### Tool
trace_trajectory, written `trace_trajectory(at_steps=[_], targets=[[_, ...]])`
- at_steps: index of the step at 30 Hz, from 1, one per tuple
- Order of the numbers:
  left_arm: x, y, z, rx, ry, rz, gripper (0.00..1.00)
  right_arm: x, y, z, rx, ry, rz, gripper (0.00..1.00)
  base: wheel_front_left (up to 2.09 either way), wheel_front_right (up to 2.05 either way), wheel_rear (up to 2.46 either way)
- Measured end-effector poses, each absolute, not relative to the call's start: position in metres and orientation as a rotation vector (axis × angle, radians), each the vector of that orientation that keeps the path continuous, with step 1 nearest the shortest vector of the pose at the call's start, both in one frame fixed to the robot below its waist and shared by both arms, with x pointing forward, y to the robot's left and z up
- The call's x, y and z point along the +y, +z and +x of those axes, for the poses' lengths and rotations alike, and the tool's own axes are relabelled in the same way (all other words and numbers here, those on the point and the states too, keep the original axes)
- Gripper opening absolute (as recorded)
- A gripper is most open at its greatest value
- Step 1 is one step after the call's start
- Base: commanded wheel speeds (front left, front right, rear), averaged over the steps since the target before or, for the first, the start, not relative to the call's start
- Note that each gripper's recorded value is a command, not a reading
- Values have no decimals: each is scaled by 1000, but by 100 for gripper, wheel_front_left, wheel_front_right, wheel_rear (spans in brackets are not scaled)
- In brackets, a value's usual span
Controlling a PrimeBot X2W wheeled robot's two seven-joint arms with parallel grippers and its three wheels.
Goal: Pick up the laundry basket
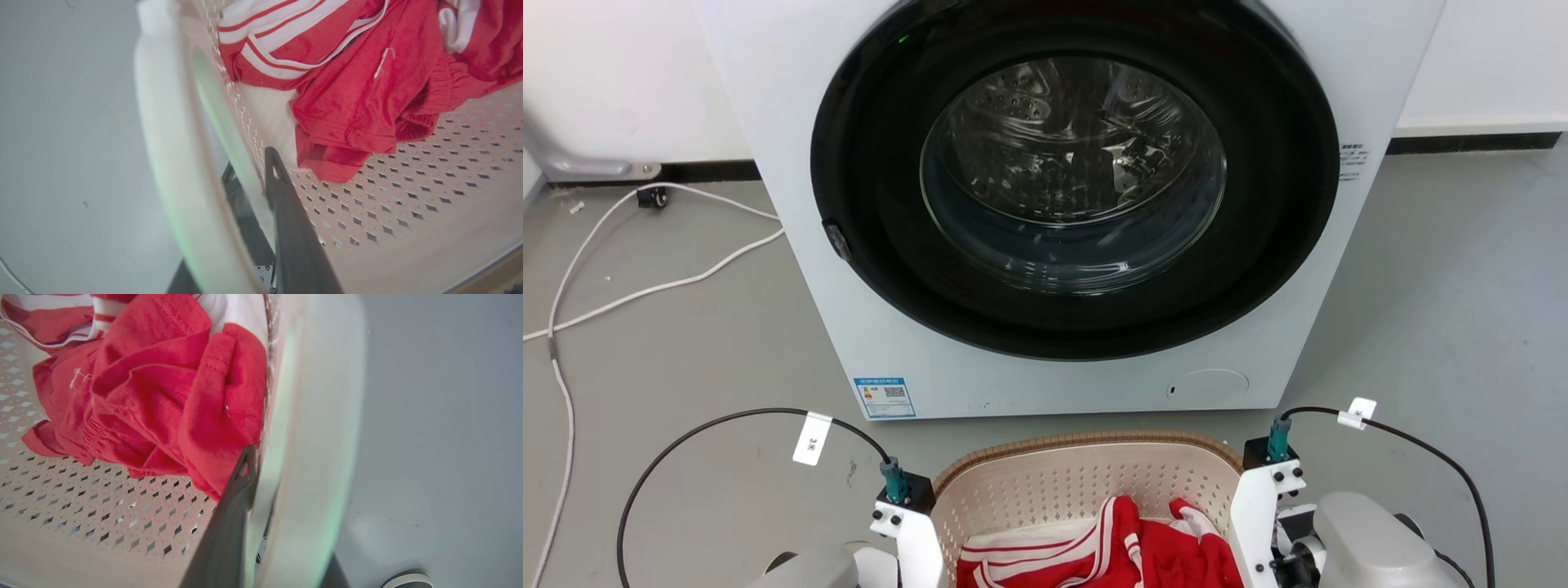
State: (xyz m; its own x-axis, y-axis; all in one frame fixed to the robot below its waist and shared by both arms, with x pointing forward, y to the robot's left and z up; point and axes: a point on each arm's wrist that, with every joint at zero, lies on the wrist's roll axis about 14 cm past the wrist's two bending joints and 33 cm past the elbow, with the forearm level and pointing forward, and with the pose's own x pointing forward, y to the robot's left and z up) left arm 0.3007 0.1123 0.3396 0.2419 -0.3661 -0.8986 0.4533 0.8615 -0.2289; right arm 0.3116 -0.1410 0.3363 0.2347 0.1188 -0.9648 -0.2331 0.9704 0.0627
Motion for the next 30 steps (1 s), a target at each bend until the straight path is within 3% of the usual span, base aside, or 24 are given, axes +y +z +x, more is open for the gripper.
trace_trajectory(at_steps=[9, 30], targets=[[109, 344, 287, 1257, -603, 92, 0, -144, 335, 293, 1365, 233, -65, 0, 0, 0, 0], [109, 341, 287, 1279, -595, 75, 0, -144, 337, 296, 1373, 235, -68, 0, 0, 0, 0]])
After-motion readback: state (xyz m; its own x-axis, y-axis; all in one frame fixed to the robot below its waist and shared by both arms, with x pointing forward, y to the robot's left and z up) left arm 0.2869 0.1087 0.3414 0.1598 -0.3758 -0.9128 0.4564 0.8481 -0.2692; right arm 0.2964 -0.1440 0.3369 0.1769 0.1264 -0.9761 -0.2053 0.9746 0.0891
